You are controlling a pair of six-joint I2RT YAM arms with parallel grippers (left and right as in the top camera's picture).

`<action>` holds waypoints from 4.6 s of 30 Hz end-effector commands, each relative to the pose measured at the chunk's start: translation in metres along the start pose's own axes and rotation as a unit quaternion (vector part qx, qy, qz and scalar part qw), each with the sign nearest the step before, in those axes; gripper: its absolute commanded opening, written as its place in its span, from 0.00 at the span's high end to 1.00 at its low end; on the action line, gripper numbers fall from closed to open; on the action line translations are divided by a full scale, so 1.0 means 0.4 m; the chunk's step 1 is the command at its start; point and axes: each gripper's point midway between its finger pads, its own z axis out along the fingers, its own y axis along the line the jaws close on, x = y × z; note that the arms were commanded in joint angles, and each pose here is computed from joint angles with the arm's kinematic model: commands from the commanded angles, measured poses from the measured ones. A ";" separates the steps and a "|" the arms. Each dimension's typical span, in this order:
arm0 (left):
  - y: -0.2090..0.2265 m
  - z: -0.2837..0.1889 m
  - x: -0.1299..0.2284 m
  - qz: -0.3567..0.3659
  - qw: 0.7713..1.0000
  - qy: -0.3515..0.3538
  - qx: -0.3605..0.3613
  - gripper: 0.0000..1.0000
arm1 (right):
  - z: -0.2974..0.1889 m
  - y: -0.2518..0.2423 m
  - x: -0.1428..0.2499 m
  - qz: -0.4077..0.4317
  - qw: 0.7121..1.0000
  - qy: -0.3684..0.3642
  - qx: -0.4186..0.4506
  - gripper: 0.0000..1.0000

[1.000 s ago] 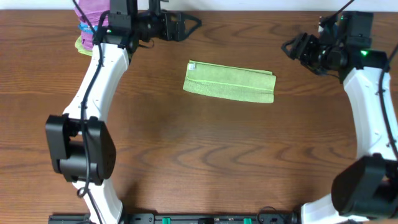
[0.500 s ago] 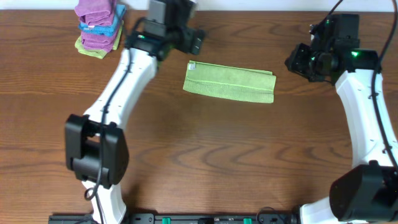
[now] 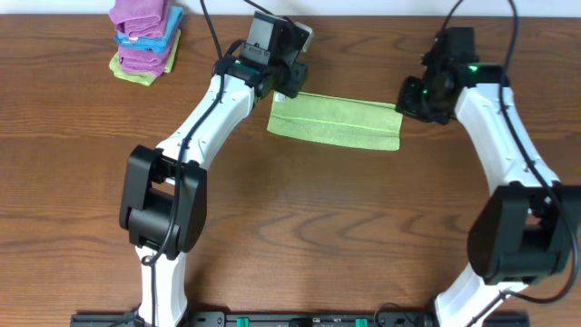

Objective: Fold the cloth

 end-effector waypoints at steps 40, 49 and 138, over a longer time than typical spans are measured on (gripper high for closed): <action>0.071 0.177 0.315 -0.067 0.979 0.182 -0.066 0.94 | 0.249 -0.027 0.054 -0.023 0.996 0.057 0.057 0.98; 0.061 0.152 0.374 -0.090 0.966 0.232 -0.068 0.94 | 0.301 -0.033 0.094 -0.027 0.994 0.086 0.065 0.98; 0.035 0.119 0.432 -0.145 0.946 0.283 -0.065 0.94 | 0.308 -0.046 0.193 0.030 0.939 0.177 -0.292 0.55</action>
